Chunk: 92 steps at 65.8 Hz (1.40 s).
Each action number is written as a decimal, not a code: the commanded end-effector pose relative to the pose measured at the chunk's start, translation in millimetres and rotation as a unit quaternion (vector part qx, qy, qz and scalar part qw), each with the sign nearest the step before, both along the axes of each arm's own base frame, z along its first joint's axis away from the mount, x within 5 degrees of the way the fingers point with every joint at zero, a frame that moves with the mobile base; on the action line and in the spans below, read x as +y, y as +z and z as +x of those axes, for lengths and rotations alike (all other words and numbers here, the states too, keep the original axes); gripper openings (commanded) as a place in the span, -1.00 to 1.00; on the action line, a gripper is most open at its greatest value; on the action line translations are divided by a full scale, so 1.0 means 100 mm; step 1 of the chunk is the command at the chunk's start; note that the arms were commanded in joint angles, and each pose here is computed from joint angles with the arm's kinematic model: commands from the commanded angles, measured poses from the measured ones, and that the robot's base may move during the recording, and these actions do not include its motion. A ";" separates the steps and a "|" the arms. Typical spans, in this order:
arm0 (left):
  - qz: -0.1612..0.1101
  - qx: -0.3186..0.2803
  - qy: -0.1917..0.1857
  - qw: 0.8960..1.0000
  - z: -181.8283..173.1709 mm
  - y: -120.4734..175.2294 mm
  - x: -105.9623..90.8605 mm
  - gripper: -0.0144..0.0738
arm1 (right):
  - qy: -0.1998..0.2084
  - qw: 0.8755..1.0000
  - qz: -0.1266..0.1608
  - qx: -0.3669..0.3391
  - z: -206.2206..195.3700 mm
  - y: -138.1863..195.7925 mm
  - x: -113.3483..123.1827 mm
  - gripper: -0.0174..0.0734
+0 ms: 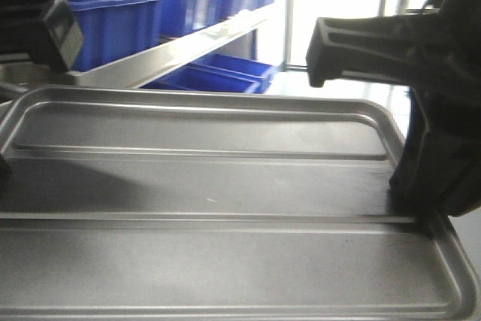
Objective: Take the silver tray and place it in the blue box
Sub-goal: 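Hold the tray level with both grippers while the base drives to the blue crate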
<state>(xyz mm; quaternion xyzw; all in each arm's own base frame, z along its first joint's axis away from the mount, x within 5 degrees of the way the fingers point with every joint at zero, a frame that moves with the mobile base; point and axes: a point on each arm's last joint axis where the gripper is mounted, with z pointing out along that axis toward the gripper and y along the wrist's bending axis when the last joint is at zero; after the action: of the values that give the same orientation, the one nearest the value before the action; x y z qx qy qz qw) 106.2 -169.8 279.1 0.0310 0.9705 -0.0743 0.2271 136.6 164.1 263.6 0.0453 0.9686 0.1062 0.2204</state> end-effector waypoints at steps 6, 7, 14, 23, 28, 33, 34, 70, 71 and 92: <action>-0.007 -0.021 0.001 1.000 0.01 0.11 0.03 -0.71 | 0.001 0.999 0.008 -0.031 0.03 0.14 -0.03 -0.48; -0.007 -0.021 0.001 1.000 0.01 0.11 0.03 -0.71 | 0.001 0.999 0.008 -0.031 0.03 0.14 -0.03 -0.48; -0.007 -0.021 0.001 1.000 0.01 0.11 0.03 -0.71 | 0.001 0.999 0.008 -0.031 0.03 0.14 -0.03 -0.48; -0.007 -0.021 0.001 1.000 0.01 0.11 0.03 -0.71 | 0.001 0.999 0.008 -0.031 0.03 0.14 -0.03 -0.48; -0.007 -0.021 0.001 1.000 0.01 0.11 0.03 -0.71 | 0.001 0.999 0.008 -0.031 0.03 0.14 -0.03 -0.48; -0.007 -0.021 0.001 1.000 0.01 0.11 0.03 -0.71 | 0.001 0.999 0.008 -0.031 0.03 0.14 -0.03 -0.48; -0.007 -0.021 0.001 1.000 0.01 0.11 0.03 -0.71 | 0.001 0.999 0.008 -0.031 0.03 0.14 -0.03 -0.48; -0.007 -0.021 0.001 1.000 0.01 0.11 0.03 -0.71 | 0.001 0.999 0.008 -0.031 0.03 0.14 -0.03 -0.48; -0.007 -0.021 0.001 1.000 0.01 0.11 0.03 -0.71 | 0.001 0.999 0.008 -0.031 0.03 0.14 -0.03 -0.48; -0.006 -0.021 0.001 1.000 0.01 0.11 0.03 -0.71 | 0.001 0.999 0.008 -0.031 0.03 0.14 -0.03 -0.48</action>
<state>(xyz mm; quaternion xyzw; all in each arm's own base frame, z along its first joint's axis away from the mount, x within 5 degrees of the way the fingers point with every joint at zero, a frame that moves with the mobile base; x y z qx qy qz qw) 106.2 -170.0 279.1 0.0304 0.9704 -0.0754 0.2272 136.4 163.7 264.0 0.0459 0.9685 0.1064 0.2206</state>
